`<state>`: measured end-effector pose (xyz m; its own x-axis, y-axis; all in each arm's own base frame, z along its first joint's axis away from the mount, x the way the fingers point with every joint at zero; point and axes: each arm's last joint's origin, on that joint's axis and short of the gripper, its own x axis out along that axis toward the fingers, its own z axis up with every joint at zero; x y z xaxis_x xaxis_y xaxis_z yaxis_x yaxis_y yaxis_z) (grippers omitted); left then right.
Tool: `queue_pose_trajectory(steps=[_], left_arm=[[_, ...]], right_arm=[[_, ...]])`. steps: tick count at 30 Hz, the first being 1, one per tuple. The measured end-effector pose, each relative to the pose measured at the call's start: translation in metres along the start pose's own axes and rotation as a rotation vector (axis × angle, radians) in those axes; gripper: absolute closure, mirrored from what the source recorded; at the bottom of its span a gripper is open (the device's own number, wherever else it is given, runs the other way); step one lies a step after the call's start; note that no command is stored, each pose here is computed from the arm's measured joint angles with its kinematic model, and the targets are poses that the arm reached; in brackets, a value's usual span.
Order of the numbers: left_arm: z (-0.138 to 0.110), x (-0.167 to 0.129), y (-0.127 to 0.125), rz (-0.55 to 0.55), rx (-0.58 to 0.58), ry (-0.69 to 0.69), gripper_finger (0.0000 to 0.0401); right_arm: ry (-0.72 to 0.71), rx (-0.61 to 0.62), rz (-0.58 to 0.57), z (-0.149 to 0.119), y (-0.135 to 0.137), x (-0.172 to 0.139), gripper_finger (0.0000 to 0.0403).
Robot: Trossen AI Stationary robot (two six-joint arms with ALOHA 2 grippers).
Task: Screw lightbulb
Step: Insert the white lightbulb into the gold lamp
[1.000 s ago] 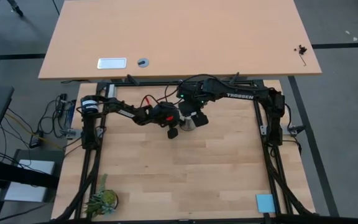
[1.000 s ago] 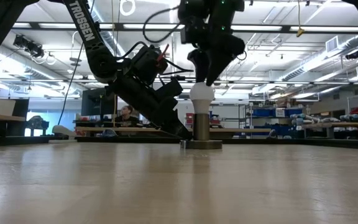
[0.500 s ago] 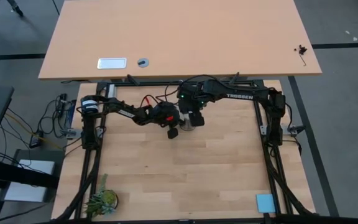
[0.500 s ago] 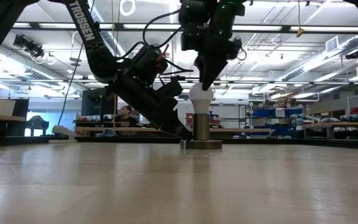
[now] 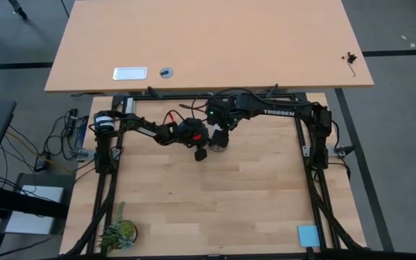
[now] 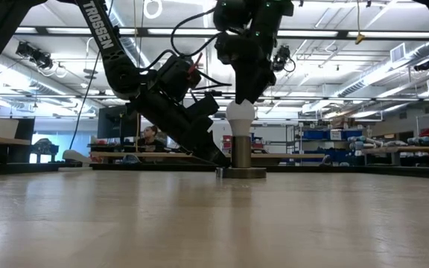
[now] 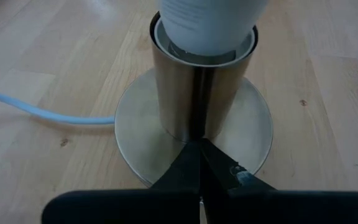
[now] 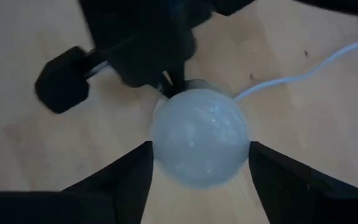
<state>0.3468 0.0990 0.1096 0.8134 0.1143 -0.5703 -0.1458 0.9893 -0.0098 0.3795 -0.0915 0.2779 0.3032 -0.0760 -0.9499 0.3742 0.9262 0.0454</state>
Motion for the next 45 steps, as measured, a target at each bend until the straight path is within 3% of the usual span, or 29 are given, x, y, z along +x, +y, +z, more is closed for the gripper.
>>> queue_pose_trajectory(steps=[5, 11, 20, 25, 31, 35, 37, 42, 45], left_arm=[[0.000, 0.000, 0.000, 0.000, 0.000, 0.000, 0.0401], [0.000, 0.000, 0.000, 0.000, 0.000, 0.000, 0.0401], [0.000, 0.000, 0.000, 0.000, 0.000, 0.000, 0.0401], [0.000, 0.000, 0.000, 0.000, 0.000, 0.002, 0.0401], [0.000, 0.000, 0.000, 0.000, 0.000, 0.000, 0.0401], [0.000, 0.000, 0.000, 0.000, 0.000, 0.000, 0.0401], [0.000, 0.000, 0.000, 0.000, 0.000, 0.001, 0.0401], [0.000, 0.000, 0.000, 0.000, 0.000, 0.000, 0.0401], [0.000, 0.000, 0.000, 0.000, 0.000, 0.001, 0.0401]], right_arm=[[-0.034, -0.194, 0.020, 0.007, 0.003, -0.015, 0.0110], [-0.023, -0.671, 0.009, 0.006, 0.004, -0.022, 0.0099], [-0.016, -0.810, 0.002, 0.007, 0.001, -0.006, 0.0107], [0.021, -0.822, 0.001, 0.001, -0.002, 0.005, 0.0108], [0.006, -0.787, -0.005, 0.000, -0.002, 0.010, 0.0115], [-0.003, -0.664, -0.013, 0.001, -0.002, 0.011, 0.0139], [-0.002, -0.544, -0.023, 0.001, -0.002, 0.011, 0.0154], [0.003, -0.051, -0.051, -0.001, -0.003, 0.011, 0.0170], [-0.013, -0.004, -0.046, 0.000, 0.001, 0.012, 0.0163]])
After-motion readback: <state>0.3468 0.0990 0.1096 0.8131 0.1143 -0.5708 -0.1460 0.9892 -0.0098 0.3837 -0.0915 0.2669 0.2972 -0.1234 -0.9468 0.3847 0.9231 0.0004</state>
